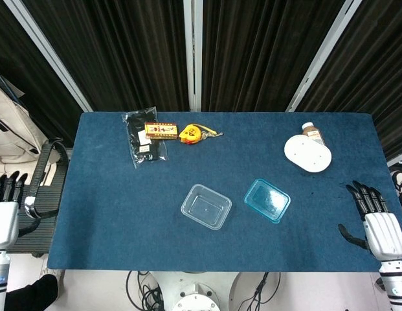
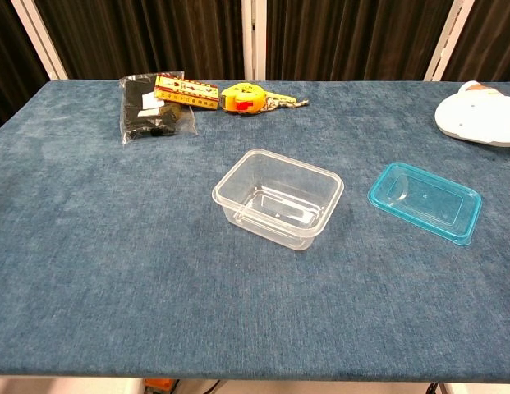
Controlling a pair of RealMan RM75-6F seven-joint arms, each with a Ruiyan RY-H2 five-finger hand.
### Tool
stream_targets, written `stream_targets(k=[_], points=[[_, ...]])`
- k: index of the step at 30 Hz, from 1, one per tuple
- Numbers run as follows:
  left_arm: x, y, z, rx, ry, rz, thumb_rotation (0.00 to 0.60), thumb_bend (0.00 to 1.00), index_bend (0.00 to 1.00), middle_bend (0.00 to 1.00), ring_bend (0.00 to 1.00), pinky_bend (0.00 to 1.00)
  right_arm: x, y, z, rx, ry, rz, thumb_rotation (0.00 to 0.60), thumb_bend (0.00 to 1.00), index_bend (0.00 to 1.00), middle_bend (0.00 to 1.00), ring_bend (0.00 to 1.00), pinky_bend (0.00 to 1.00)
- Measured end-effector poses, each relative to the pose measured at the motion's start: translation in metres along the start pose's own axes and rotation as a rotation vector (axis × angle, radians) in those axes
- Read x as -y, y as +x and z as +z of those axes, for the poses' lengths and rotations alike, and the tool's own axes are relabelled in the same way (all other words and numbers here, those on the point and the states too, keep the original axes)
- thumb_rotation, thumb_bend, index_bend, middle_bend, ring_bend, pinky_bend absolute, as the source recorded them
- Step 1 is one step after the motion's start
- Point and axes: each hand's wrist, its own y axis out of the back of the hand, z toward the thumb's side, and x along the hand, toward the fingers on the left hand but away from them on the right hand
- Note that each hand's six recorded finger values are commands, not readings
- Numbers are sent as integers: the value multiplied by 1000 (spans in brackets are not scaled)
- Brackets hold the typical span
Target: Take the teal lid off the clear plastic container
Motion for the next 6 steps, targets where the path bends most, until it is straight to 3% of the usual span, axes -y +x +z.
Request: stream_targets(k=[6], points=[[7,-24,-3,-12,-6,23,600,0,28,24,0,0,-2,14,-2,-10,-31,0,600,210,0,30,0,0]])
